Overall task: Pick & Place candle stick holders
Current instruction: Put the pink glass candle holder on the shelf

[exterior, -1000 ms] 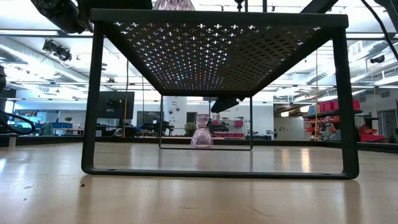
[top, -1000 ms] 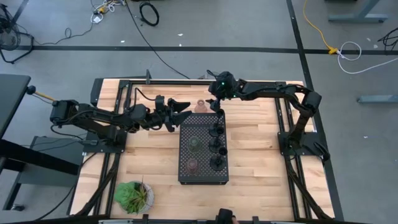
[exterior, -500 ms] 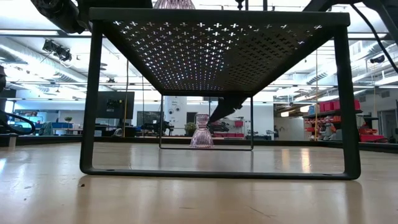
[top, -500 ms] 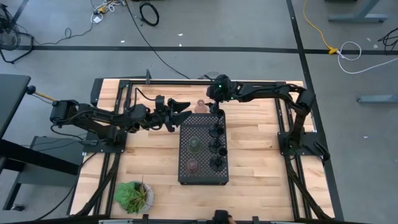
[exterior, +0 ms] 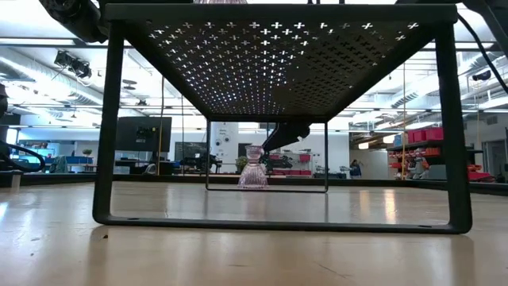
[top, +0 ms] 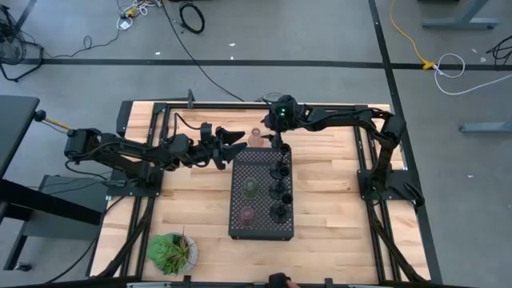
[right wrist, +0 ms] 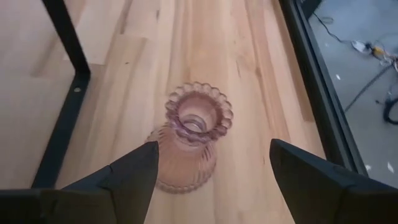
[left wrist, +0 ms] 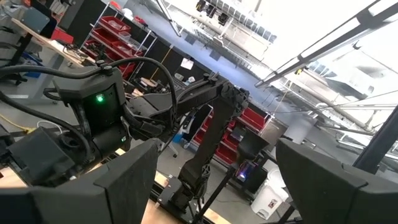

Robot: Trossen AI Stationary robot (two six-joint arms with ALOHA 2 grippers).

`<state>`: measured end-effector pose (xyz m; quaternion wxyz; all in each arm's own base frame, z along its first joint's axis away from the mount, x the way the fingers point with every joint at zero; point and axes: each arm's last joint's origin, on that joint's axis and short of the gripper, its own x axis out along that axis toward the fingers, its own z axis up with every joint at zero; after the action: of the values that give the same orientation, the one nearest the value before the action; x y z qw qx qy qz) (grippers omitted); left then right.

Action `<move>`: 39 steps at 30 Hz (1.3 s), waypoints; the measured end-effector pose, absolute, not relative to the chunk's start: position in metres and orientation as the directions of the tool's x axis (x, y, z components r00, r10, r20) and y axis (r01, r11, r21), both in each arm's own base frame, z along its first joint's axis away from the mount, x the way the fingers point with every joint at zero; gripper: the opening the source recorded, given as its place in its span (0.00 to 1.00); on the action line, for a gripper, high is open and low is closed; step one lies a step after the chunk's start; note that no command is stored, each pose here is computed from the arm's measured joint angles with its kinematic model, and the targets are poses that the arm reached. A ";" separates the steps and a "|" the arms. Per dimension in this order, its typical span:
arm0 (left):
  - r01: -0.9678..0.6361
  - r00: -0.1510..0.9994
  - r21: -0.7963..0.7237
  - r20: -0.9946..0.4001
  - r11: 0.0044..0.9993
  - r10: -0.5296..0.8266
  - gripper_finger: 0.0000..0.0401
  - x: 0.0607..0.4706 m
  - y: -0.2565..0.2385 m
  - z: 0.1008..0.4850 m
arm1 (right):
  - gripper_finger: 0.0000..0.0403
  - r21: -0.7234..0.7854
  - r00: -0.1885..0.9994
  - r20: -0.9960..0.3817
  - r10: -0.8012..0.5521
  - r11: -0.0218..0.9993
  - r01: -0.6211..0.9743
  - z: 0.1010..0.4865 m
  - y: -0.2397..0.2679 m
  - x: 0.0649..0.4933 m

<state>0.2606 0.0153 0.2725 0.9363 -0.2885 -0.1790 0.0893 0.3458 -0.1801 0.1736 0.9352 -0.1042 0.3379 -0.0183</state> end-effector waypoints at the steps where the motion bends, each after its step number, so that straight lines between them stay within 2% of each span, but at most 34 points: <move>1: -0.066 0.919 -0.573 0.284 0.817 0.273 0.81 0.261 0.015 0.273 | 0.76 -0.213 0.774 -0.626 -0.098 0.976 -0.048 0.174 -0.180 0.346; 18: -0.123 0.901 -0.587 0.272 0.800 0.338 0.81 0.260 0.017 0.272 | 0.76 -0.283 0.822 -0.567 -0.049 0.949 -0.139 0.179 -0.180 0.350; 25: -0.125 0.900 -0.588 0.272 0.799 0.341 0.81 0.260 0.017 0.272 | 0.76 -0.253 0.813 -0.582 -0.012 0.953 -0.167 0.154 -0.181 0.357; 32: -0.126 0.900 -0.588 0.272 0.799 0.342 0.81 0.260 0.017 0.272 | 0.76 -0.292 0.842 -0.540 -0.023 0.943 -0.162 0.152 -0.177 0.366; 35: -0.130 0.899 -0.588 0.269 0.798 0.345 0.81 0.260 0.017 0.271 | 0.73 -0.282 0.846 -0.532 -0.031 0.949 -0.143 0.152 -0.178 0.366; 39: -0.150 0.901 -0.588 0.249 0.795 0.354 0.81 0.261 0.018 0.270 | 0.63 -0.291 0.840 -0.539 -0.063 0.950 -0.116 0.152 -0.178 0.367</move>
<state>0.2605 0.0177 0.2696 0.9308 -0.2903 -0.1762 0.1353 0.3666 -0.1781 0.1519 0.9460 -0.1582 0.2828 0.0141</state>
